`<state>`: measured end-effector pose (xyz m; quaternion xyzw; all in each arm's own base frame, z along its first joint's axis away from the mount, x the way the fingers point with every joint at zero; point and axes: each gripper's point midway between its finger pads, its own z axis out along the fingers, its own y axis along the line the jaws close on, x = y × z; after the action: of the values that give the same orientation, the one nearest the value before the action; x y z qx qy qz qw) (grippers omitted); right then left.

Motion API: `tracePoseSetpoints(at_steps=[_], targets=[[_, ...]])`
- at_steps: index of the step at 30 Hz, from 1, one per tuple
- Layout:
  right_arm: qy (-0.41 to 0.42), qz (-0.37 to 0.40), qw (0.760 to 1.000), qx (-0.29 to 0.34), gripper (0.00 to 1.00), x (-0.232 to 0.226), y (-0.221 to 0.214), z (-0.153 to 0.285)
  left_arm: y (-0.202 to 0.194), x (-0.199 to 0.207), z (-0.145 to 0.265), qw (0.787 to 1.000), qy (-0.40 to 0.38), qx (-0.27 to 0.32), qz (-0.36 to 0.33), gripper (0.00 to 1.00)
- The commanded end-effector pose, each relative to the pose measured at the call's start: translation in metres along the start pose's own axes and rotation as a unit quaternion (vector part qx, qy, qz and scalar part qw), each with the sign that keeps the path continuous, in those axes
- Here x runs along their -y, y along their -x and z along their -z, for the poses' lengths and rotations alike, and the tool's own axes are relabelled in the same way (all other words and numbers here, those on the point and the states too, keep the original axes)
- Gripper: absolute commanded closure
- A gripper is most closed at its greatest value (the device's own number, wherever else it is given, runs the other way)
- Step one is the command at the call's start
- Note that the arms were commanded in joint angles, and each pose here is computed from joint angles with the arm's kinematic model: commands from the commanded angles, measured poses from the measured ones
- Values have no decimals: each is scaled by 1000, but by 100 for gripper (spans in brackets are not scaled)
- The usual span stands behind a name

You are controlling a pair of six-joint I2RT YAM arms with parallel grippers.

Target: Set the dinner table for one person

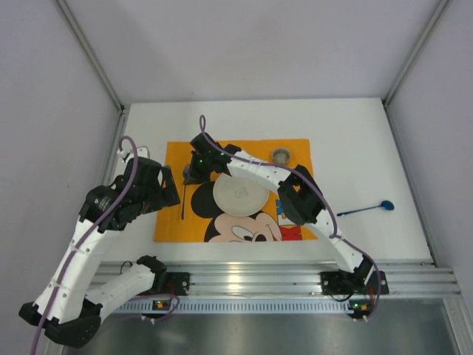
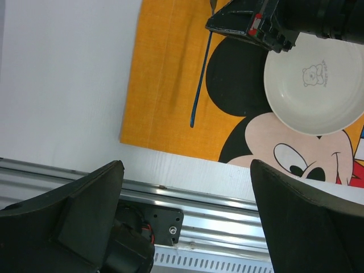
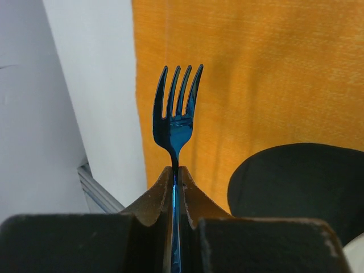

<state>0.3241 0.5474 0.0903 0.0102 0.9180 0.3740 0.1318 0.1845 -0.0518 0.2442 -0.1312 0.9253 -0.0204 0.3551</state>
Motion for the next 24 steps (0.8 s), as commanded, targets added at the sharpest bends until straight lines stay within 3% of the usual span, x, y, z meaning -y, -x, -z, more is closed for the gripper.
tracePoseSetpoints(at_steps=[1,9,13,14,20,24], targets=[[7,-5,1000,10,100,-9,6,3,2,-15,15,1000,16,13,-1,2],[-35,-19,999,18,100,21,5,-14,3,-21,21,1000,24,14,-9,1],[-44,-23,999,13,67,28,2,-21,5,-23,22,999,28,15,-13,2],[-44,-22,999,14,64,28,2,-21,6,-22,22,999,27,17,-15,2],[-15,-16,999,36,60,2,20,-3,6,-18,18,999,25,12,-21,2],[38,11,996,82,58,-49,49,58,7,-16,14,999,20,16,-20,2]])
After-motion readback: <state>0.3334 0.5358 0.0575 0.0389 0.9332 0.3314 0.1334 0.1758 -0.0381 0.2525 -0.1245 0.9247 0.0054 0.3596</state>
